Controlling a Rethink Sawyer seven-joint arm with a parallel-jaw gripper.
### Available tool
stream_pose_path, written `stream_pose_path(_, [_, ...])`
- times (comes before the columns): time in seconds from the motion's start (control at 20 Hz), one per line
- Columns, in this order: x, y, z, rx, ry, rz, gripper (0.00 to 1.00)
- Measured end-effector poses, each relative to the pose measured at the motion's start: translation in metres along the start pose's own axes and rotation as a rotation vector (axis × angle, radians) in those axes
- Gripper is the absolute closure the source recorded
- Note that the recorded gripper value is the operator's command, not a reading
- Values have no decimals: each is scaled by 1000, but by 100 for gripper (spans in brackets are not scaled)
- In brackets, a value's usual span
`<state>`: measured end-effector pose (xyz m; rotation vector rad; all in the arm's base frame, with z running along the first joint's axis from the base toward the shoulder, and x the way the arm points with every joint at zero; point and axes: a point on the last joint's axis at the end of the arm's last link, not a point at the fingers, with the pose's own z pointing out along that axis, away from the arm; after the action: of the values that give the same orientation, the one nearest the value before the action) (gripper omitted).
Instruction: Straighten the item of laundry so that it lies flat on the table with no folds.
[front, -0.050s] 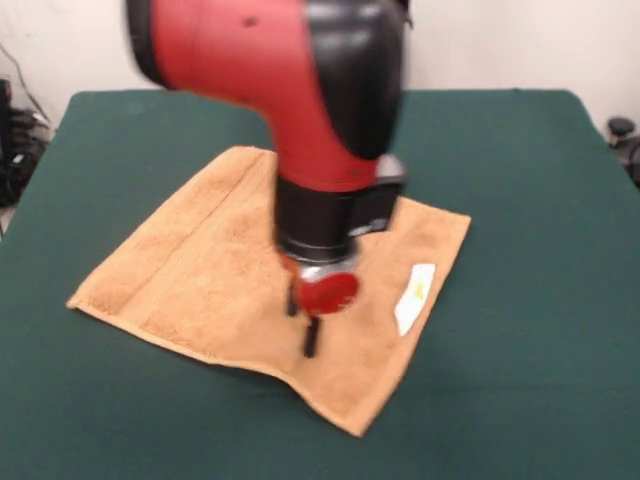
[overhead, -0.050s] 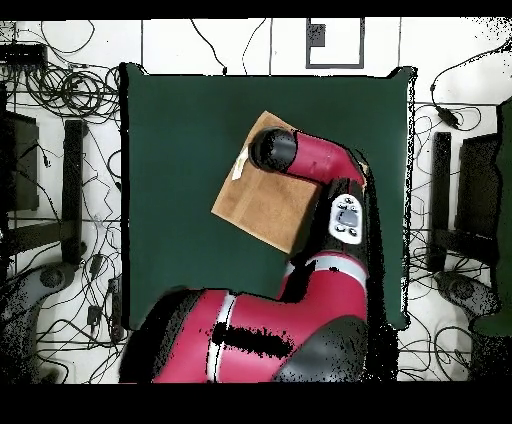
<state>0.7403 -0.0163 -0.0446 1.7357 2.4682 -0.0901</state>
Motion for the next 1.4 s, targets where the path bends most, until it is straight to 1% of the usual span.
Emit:
stream_pose_path(0.1, [-16,-6,2,-6,9,-13,0])
stream_pose_path(0.2, [-47,-15,5,-32,13,-52,0])
stream_pose_path(0.25, [-54,-17,6,-38,11,-63,0])
stream_pose_path(0.3, [-63,-21,8,-48,7,-83,0])
stream_pose_path(0.35, [-82,-27,12,-72,-2,-121,0])
stream_pose_path(0.4, [-91,-29,13,-85,-6,-140,0])
stream_pose_path(0.55, [-107,-32,14,-112,-16,-185,0])
stream_pose_path(0.65, [-112,-33,15,-127,-19,-216,0])
stream_pose_path(0.7, [-112,-32,15,-135,-20,-242,0])
stream_pose_path(0.8, [-113,-32,15,-137,-22,-250,0])
stream_pose_path(1.1, [-111,-33,15,-144,-41,-308,0])
stream_pose_path(1.25, [-111,-33,15,-149,-42,-319,0])
stream_pose_path(1.4, [-110,-33,15,-153,-37,-316,0])
